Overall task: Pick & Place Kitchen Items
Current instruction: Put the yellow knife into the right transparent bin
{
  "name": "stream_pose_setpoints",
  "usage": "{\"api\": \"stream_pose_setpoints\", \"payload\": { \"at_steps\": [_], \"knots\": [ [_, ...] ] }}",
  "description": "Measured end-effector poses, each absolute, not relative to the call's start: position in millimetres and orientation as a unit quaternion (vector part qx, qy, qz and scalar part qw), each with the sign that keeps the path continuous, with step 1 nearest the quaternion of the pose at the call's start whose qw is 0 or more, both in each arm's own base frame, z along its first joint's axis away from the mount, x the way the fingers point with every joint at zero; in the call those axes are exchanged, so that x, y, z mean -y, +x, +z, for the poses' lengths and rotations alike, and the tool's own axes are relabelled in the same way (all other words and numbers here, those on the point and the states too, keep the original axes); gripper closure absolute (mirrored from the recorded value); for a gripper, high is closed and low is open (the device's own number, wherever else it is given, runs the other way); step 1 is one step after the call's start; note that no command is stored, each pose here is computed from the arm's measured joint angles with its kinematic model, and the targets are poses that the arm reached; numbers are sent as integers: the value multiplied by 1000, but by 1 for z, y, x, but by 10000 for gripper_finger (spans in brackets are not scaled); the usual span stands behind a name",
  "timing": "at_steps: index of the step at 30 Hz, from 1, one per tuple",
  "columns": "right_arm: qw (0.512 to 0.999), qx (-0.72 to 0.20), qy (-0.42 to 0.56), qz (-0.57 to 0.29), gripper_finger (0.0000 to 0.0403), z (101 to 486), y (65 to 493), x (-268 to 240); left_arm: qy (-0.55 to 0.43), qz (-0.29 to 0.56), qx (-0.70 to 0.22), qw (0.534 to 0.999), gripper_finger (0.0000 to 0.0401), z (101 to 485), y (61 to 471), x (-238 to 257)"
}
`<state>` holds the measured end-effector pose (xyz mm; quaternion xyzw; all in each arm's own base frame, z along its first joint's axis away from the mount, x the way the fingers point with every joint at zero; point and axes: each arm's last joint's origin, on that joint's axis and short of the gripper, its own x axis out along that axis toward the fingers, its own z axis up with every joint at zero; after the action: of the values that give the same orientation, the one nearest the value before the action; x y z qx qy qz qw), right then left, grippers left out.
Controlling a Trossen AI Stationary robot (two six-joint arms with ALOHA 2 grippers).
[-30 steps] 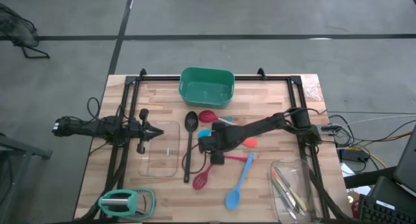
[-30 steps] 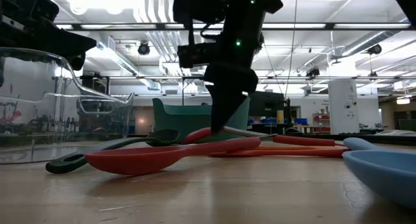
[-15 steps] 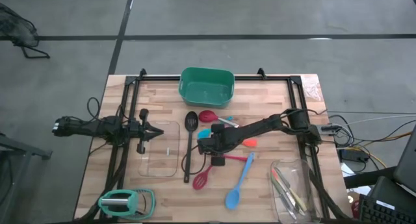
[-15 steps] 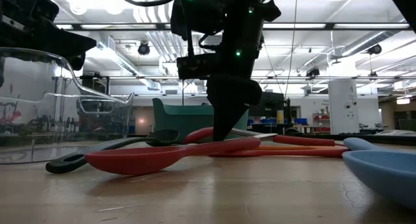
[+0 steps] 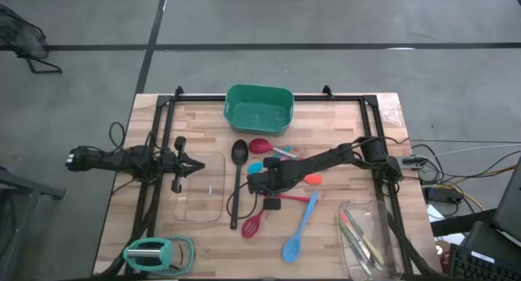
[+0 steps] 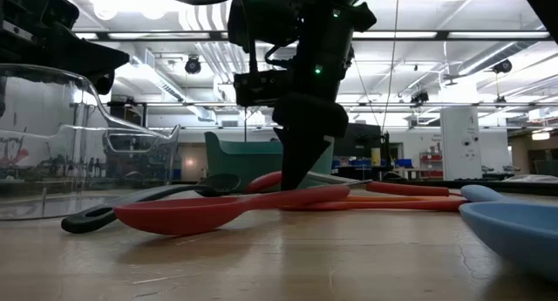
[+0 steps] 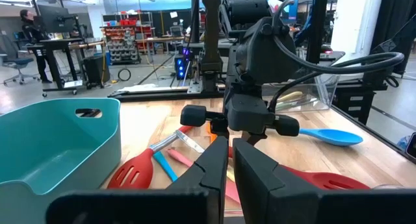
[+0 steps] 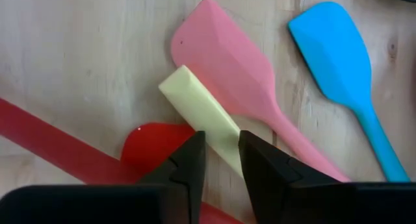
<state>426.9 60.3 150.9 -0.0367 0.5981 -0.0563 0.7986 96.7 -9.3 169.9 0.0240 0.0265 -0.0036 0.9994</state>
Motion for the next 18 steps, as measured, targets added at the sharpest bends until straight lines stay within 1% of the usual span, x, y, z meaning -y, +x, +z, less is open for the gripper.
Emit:
{"api": "stream_pose_setpoints", "payload": {
  "at_steps": [18],
  "knots": [
    [799, -597, -29, -62, 360, 151, 427, -60, 24, -4, -26, 999, 369, 170, 97, 9]
  ]
}}
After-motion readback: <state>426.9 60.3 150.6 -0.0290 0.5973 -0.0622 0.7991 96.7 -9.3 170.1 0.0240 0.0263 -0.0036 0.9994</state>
